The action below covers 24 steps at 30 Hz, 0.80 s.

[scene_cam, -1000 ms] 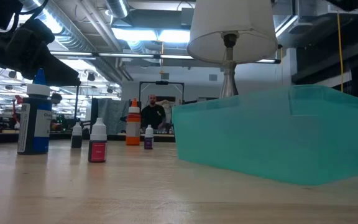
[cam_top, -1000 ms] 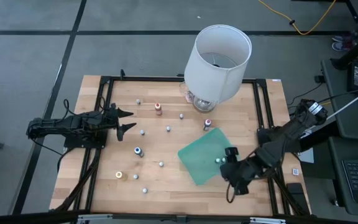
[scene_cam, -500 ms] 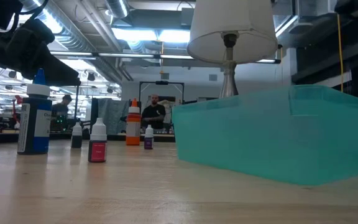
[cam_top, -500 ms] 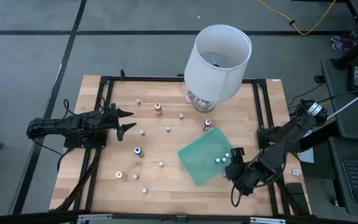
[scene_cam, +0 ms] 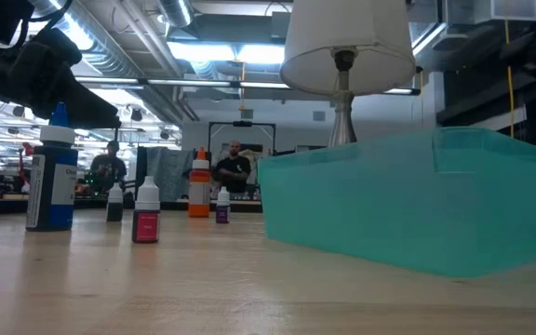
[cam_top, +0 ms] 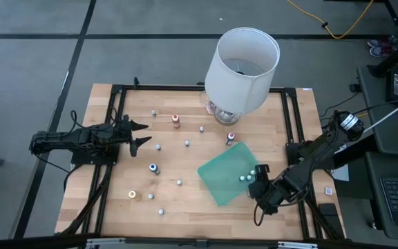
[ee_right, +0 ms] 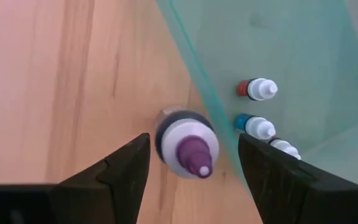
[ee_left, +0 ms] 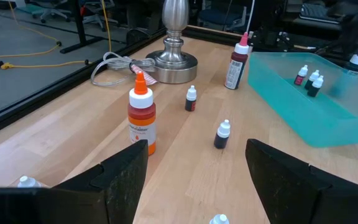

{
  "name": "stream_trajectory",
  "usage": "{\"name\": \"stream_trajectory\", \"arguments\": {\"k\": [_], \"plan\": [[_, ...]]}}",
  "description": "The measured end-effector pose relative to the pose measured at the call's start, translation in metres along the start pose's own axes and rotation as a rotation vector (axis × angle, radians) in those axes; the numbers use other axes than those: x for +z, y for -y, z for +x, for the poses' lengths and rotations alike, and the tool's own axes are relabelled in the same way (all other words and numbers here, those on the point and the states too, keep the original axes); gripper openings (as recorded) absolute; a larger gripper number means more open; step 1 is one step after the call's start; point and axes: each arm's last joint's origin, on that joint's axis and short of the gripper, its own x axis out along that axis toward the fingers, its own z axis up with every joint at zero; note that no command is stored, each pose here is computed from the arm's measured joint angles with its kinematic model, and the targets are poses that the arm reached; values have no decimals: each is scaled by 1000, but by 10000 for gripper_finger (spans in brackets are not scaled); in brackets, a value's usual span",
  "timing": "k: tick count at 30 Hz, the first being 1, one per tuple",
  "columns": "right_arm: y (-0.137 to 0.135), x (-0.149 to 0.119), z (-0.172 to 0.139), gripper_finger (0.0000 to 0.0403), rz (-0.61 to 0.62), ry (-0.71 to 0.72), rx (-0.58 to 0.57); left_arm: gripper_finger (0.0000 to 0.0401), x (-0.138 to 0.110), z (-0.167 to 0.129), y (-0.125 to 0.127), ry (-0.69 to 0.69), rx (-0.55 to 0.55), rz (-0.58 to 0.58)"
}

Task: Pick & Place food coloring
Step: Put the large purple food coloring bottle into the green bin

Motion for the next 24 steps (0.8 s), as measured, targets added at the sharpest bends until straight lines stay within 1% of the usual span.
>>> {"name": "stream_trajectory", "arguments": {"k": [8,11,15,20,21,24], "plan": [[-1,1,1,244,6,20,7,267,0,0,0,0,0,0],[-1,1,1,236,25,19,6,266,0,0,0,-1,0,0],[-1,1,1,199,38,19,6,265,0,0,0,0,0,0],[-1,1,1,127,55,15,9,266,0,0,0,0,0,0],[-1,1,0,119,55,16,10,266,0,0,0,0,0,0],[-3,6,-6,119,57,15,44,265,0,0,0,-1,0,0]]}}
